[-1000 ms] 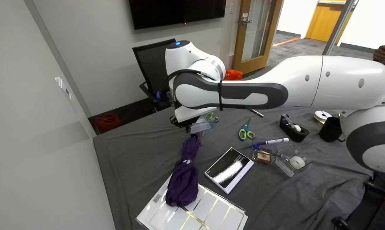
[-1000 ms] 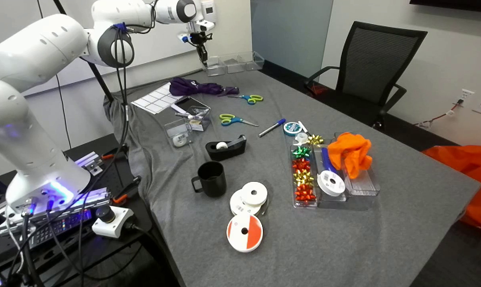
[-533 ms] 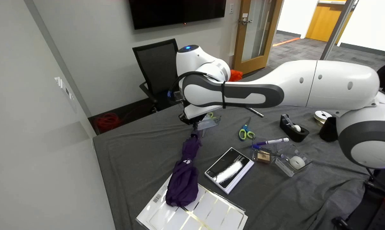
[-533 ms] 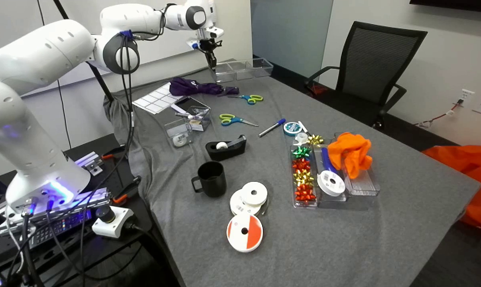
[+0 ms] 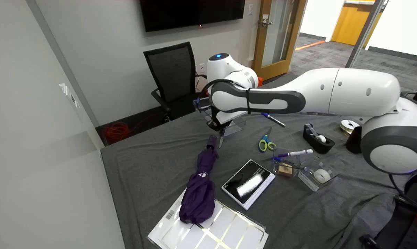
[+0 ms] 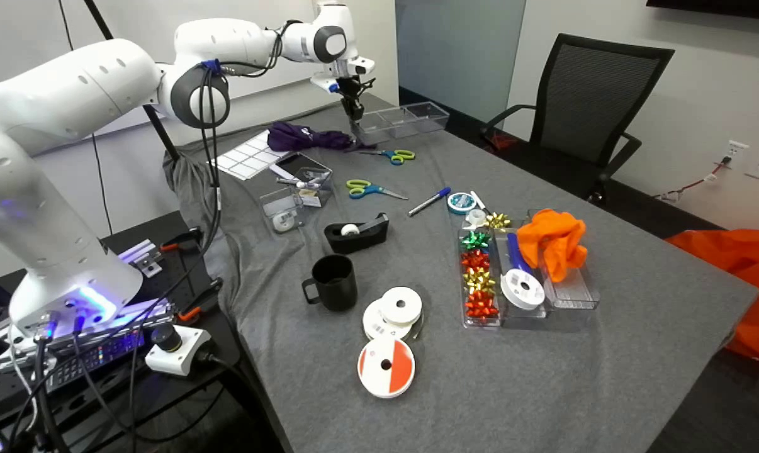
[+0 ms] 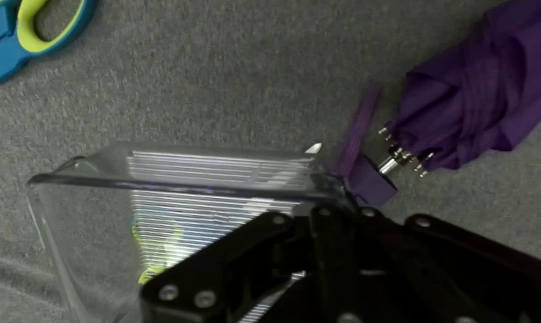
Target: Move the purple umbrella forward and move the clear case to the right
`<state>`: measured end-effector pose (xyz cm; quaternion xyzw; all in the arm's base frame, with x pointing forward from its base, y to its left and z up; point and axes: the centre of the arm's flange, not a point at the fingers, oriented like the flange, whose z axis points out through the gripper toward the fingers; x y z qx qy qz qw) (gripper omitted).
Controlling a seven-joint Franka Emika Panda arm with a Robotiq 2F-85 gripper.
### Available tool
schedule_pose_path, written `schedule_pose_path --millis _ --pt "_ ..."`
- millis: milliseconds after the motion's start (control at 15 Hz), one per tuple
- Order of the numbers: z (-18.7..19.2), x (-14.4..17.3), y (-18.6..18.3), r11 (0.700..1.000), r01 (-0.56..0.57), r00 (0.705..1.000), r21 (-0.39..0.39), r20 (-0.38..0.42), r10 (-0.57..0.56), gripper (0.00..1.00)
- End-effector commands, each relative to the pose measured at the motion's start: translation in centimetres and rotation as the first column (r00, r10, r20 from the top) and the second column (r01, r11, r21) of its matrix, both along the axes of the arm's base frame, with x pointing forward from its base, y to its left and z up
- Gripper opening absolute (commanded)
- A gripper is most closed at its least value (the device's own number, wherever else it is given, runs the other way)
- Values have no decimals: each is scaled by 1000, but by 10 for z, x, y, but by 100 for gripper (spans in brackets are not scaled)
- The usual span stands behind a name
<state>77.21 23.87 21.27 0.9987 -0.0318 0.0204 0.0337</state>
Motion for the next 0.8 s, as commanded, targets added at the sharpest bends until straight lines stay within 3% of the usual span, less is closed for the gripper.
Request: schedule_pose_path --millis 0,400,667,733 --pt "-16 -68 -34 994 -111 994 15 -15 111 1" --pt "-43 -72 -41 970 -242 970 32 -26 242 1" --pt "-49 -68 -46 953 -303 953 3 -14 303 1" --pt "-50 -67 -49 942 -334 942 -26 -28 334 29"
